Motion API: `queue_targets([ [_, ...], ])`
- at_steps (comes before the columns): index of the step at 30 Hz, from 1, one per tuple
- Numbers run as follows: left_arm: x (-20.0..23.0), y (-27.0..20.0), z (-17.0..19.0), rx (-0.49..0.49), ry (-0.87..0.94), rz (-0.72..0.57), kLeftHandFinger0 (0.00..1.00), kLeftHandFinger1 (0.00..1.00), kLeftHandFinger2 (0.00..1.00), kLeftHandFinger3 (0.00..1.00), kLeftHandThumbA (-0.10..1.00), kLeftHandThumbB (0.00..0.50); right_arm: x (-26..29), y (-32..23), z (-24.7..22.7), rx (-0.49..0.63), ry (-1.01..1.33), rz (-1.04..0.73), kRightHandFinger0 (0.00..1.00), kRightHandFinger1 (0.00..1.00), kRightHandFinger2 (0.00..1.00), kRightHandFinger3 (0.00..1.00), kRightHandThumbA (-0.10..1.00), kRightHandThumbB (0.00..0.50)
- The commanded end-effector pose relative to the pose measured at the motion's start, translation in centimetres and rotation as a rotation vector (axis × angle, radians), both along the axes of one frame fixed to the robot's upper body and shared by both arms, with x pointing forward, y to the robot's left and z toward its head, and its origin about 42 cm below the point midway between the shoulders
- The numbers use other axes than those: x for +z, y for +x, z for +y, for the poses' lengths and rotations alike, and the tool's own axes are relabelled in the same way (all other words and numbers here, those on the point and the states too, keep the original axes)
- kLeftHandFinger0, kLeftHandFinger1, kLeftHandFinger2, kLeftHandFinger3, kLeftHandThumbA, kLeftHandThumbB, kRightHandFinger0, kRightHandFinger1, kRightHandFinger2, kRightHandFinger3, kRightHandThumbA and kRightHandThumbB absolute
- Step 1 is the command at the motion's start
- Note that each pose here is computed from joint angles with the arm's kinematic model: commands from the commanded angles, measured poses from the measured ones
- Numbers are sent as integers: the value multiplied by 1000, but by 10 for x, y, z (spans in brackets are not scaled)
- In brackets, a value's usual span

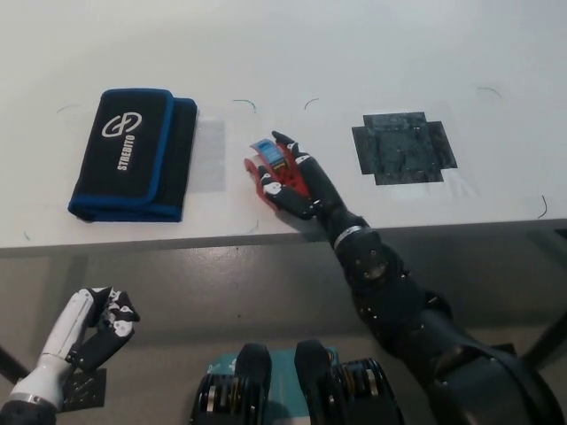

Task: Use the right hand to move the tape on the right hand side to the notebook on the left hand side

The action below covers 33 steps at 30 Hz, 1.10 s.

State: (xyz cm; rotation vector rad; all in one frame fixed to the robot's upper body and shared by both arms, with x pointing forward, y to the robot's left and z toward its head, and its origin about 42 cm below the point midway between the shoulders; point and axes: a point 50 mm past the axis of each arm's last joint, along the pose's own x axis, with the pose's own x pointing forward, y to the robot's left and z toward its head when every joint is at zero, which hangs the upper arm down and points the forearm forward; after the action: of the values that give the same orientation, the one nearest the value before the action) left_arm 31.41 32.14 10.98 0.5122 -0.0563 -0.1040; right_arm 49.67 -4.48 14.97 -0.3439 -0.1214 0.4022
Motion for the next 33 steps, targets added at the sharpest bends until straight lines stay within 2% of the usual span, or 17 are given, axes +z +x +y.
queue_targets([
  [1, 16, 6, 3, -18, 35, -57, 117, 160, 277, 353, -100, 362, 14, -11, 52, 136, -5, -16, 1000, 1000, 1000, 1000, 473, 448],
  [4, 17, 5, 2, -11, 43, -49, 130, 175, 290, 360, -100, 360, 15, -13, 57, 155, -13, -20, 1000, 1000, 1000, 1000, 511, 471],
  [10, 15, 2, 3, -13, 30, -34, 136, 178, 291, 371, -100, 359, 10, -17, 59, 167, -10, 2, 1000, 1000, 1000, 1000, 501, 470],
  [11, 14, 2, 3, -12, 27, -32, 143, 182, 290, 373, -100, 356, 9, -17, 59, 166, -15, 2, 1000, 1000, 1000, 1000, 532, 488],
  [15, 12, 2, 3, -18, 12, -33, 138, 185, 293, 361, -100, 359, 8, -18, 59, 165, -24, 0, 1000, 1000, 1000, 1000, 518, 481],
  [18, 12, 2, 3, -17, 29, -32, 161, 207, 316, 373, -100, 356, 10, -18, 62, 174, -40, -17, 1000, 1000, 1000, 1000, 514, 458],
  [22, 13, 2, 2, -23, 45, -32, 135, 193, 317, 392, -100, 362, 9, -19, 62, 181, 3, 7, 1000, 1000, 1000, 1000, 420, 436],
  [26, 13, 2, 2, -19, 37, -23, 124, 184, 315, 408, -100, 361, 9, -19, 62, 175, -11, 0, 1000, 1000, 1000, 1000, 479, 452],
  [28, 12, 2, 3, -20, 26, -22, 158, 210, 330, 406, -100, 365, 9, -18, 60, 171, -33, -8, 1000, 1000, 1000, 1000, 506, 455],
  [30, 10, 0, 3, -15, 21, -16, 111, 168, 301, 398, -100, 371, 7, -18, 59, 170, -29, 0, 1000, 1000, 1000, 1000, 514, 456],
  [32, 10, 0, 3, -15, 13, -13, 84, 147, 290, 398, -100, 373, 8, -17, 57, 152, -36, -13, 1000, 1000, 1000, 1000, 629, 499],
  [33, 10, 0, 3, -15, 10, -13, 81, 146, 289, 397, -100, 372, 8, -17, 56, 147, -39, -16, 1000, 1000, 1000, 1000, 632, 500],
])
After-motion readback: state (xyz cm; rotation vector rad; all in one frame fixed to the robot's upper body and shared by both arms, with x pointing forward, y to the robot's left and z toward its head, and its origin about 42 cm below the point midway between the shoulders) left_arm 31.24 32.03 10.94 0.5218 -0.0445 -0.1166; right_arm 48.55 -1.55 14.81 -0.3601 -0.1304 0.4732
